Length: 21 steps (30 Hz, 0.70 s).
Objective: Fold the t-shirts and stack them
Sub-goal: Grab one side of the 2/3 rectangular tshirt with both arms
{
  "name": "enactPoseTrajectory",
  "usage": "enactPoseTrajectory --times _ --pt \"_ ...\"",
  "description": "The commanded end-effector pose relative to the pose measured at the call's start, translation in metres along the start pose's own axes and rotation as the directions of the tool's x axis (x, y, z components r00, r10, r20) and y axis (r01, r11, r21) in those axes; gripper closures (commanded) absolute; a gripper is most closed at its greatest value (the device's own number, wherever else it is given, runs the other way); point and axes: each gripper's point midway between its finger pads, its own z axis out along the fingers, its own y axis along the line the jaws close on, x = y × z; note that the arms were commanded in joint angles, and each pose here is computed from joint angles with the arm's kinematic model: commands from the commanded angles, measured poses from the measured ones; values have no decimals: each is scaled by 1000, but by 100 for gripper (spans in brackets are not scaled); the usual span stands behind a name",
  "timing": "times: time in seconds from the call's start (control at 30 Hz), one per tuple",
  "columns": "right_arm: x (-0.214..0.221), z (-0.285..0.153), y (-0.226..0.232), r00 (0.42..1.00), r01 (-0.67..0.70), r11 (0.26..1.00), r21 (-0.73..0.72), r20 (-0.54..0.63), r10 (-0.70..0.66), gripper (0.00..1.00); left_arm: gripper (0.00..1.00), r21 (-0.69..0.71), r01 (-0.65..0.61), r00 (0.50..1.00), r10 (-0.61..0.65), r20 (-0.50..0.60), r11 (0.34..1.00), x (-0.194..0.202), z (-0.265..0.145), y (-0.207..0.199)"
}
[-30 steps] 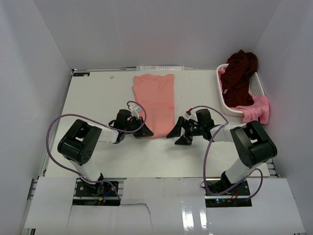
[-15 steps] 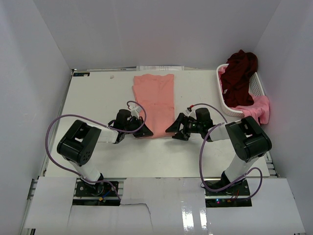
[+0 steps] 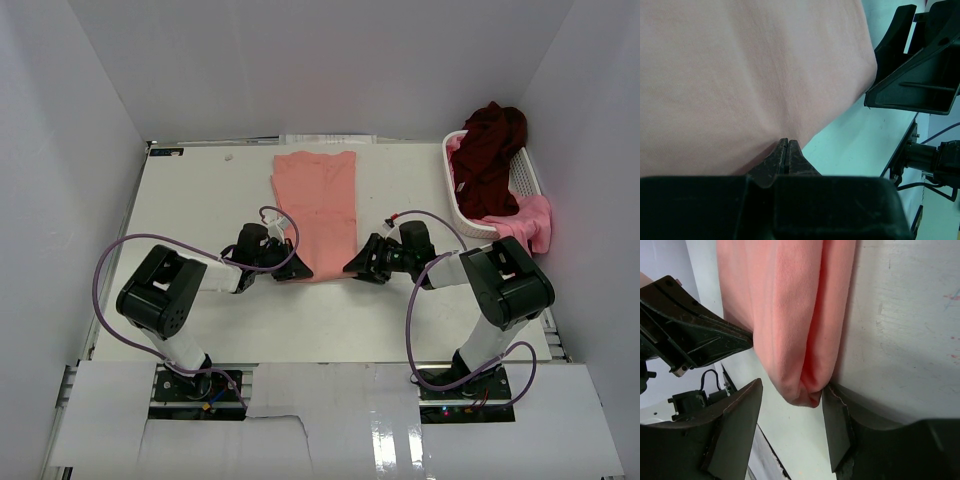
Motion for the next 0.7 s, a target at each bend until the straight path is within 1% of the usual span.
enactPoseTrajectory --times 0.0,0.07,0.13,0.17,0.27,0.57,0.6,0.63,0.67 --pt "-11 2 -15 998 41 997 69 47 -45 43 100 24 -45 999 44 30 999 -10 -4 -12" --pt "-13 2 -18 997 49 995 83 54 -53 43 100 23 -46 998 46 31 999 -11 -4 -12" --pt "-15 3 -19 997 56 994 95 56 -62 48 100 21 -45 999 45 31 999 -10 -4 -12" --pt "-16 3 -20 997 55 994 97 57 -60 56 100 21 -45 999 45 31 999 -11 -4 -12" --pt "-16 5 -21 997 51 994 98 51 -57 68 100 21 -41 999 41 26 999 -9 -3 -11" --pt "-16 0 -24 996 60 989 135 54 -68 70 100 24 -41 999 40 29 999 -11 -3 -12" --pt "-15 0 -24 996 62 989 137 50 -69 68 100 24 -41 999 40 29 999 -11 -3 -12" --pt "-15 0 -24 997 61 989 137 44 -68 62 100 24 -40 999 39 27 999 -11 -3 -12" --pt "-15 0 -23 997 64 989 134 43 -70 59 100 25 -41 999 40 28 999 -11 -3 -13"
